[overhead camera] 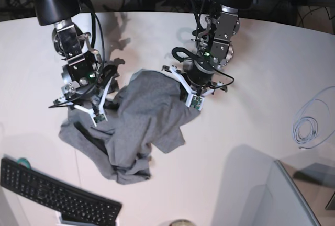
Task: Layout the t-shirt on the table in an organized manner, then fold the t-shirt properly
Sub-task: 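Pull the grippers apart to stretch the shirt open, then drag the shirt with the right gripper and release it flat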
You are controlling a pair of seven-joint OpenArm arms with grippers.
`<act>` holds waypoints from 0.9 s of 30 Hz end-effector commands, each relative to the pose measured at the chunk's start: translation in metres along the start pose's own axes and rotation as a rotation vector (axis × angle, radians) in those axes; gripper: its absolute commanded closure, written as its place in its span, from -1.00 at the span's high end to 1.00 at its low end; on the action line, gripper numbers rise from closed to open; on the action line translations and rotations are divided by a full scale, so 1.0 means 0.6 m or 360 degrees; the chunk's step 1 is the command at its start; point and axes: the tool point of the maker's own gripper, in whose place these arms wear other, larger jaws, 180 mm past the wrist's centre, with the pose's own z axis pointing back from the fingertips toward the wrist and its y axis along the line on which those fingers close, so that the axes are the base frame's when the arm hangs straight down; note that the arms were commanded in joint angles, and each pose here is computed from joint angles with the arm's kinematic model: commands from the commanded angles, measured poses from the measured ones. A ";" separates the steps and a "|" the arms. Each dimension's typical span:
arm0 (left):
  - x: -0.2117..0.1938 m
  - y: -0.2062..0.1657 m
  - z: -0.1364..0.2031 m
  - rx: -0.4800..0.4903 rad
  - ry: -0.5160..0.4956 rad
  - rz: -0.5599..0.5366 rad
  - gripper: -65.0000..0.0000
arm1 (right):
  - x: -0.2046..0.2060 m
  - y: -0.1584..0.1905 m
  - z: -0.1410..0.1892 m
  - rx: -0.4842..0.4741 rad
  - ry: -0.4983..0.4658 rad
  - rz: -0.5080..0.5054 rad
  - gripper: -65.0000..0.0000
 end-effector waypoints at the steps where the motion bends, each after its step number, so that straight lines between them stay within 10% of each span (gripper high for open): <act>1: 0.007 0.022 0.000 0.0048 -0.0009 -0.0001 -1.00 | 0.007 -0.030 0.004 -0.0062 -0.0028 -0.0027 -0.48; 3: -0.001 0.058 0.006 0.0124 0.0002 0.0036 -1.00 | 0.000 -0.044 0.013 -0.0086 -0.0037 -0.0083 -0.82; 16: 0.027 0.246 0.091 0.0586 -0.0168 0.0239 -1.00 | 0.022 -0.084 0.185 -0.0090 -0.0182 0.0045 -0.85; 22: 0.110 0.238 0.145 0.0619 -0.0396 0.0153 -1.00 | 0.014 -0.104 0.213 -0.0148 -0.0151 0.0062 -0.85; 27: 0.118 0.112 0.137 0.0362 -0.0416 0.0097 -1.00 | 0.006 -0.129 0.214 -0.0202 -0.0135 0.0008 -0.85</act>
